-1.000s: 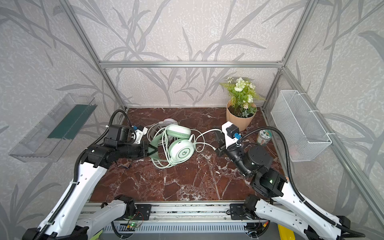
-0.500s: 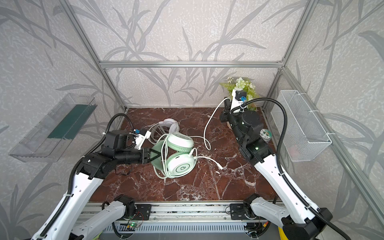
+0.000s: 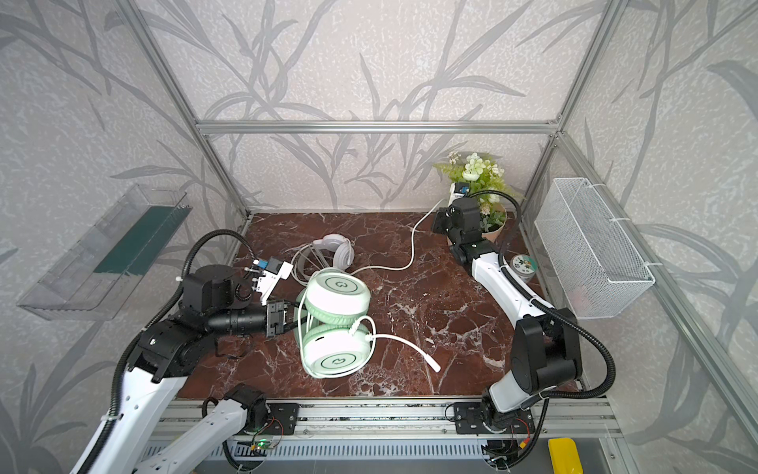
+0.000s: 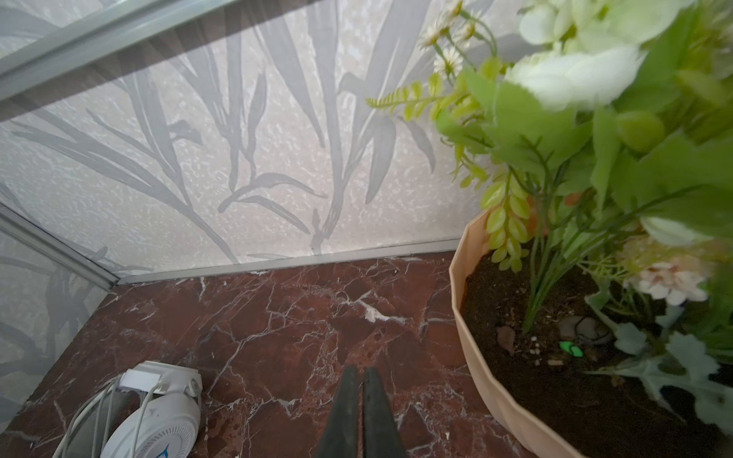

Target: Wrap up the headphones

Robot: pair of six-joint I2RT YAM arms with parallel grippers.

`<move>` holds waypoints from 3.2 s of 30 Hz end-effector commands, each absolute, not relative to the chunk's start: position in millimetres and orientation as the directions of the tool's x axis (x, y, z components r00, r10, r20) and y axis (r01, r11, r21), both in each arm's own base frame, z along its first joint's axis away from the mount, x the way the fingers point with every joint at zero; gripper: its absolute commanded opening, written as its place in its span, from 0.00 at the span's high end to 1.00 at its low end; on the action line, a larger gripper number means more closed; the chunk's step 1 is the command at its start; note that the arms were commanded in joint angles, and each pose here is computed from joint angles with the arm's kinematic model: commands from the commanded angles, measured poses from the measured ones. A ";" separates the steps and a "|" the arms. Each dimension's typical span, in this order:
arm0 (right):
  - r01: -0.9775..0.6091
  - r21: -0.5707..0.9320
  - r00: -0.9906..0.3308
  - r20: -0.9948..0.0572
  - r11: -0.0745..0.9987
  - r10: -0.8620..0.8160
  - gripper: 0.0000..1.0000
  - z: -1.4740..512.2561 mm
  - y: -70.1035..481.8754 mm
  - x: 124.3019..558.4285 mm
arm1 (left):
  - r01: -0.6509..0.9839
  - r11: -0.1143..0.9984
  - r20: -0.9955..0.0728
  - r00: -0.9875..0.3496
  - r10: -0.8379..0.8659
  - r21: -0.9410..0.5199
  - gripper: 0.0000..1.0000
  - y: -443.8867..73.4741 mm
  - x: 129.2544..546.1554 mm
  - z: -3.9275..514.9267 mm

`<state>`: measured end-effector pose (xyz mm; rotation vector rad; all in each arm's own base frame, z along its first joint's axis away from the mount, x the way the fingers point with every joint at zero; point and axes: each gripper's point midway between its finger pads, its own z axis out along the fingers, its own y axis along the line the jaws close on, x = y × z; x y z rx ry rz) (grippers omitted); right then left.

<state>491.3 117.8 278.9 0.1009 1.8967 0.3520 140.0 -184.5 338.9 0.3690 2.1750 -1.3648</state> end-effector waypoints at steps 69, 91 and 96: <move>-0.888 0.225 -0.154 -0.967 0.402 0.201 0.16 185.6 463.5 303.1 | 0.124 0.640 -0.308 -0.933 -0.184 -0.758 1.00 -182.9 188.4 345.7; -0.924 0.174 -0.116 -0.976 0.341 0.182 0.17 194.7 416.4 239.0 | 0.111 0.671 -0.313 -0.931 -0.188 -0.733 1.00 -179.0 192.3 342.1; -0.945 0.160 -0.108 -0.976 0.286 0.189 0.16 197.6 448.6 218.2 | 0.108 0.671 -0.315 -0.929 -0.194 -0.734 1.00 -178.3 192.4 343.2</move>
